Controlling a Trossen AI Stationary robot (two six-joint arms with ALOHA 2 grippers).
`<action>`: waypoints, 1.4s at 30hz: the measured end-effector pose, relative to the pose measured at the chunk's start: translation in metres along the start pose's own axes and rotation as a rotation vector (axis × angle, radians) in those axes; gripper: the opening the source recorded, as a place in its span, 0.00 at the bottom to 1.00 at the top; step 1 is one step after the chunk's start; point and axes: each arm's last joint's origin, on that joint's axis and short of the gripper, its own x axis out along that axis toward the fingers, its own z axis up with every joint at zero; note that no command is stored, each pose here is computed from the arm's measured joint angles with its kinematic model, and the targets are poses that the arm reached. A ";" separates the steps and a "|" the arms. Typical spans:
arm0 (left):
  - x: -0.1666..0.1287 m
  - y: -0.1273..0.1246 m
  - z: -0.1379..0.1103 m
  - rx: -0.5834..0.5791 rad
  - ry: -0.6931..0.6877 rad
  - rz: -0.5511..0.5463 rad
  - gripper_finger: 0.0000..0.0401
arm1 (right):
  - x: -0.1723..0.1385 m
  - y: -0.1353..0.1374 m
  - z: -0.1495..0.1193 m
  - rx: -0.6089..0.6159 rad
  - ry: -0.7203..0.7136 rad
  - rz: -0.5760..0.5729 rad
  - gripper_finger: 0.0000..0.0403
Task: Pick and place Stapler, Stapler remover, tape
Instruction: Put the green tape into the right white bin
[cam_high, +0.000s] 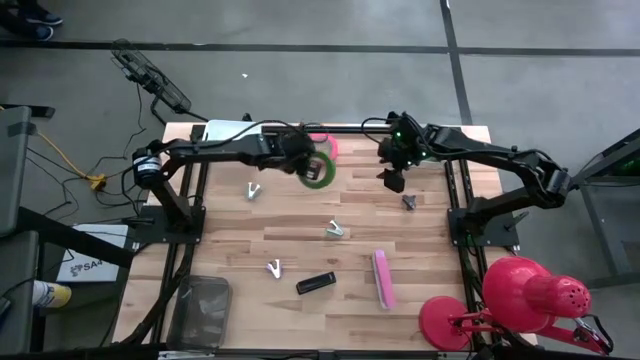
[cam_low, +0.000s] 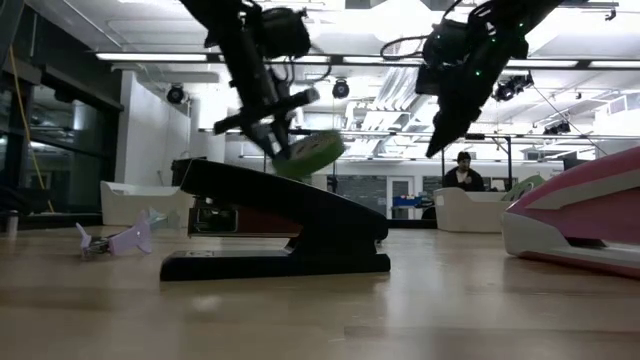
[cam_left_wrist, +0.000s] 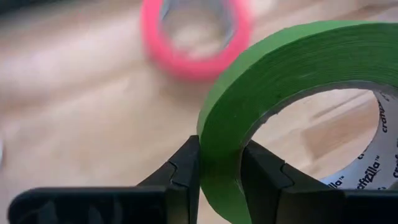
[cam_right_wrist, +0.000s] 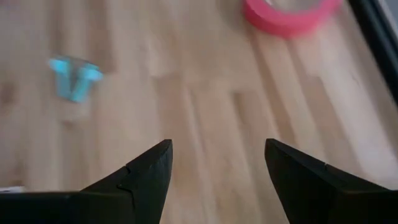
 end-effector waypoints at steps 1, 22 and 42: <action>-0.002 -0.002 0.006 0.030 -0.035 -0.019 0.20 | 0.000 0.001 0.002 -0.017 -0.024 0.032 0.61; -0.010 -0.007 0.060 0.360 -0.377 -0.295 0.20 | -0.009 -0.002 0.041 -0.106 -0.449 0.106 0.61; -0.017 -0.014 0.068 0.449 -0.501 -0.351 0.20 | -0.018 0.001 0.055 -0.117 -0.612 0.293 0.57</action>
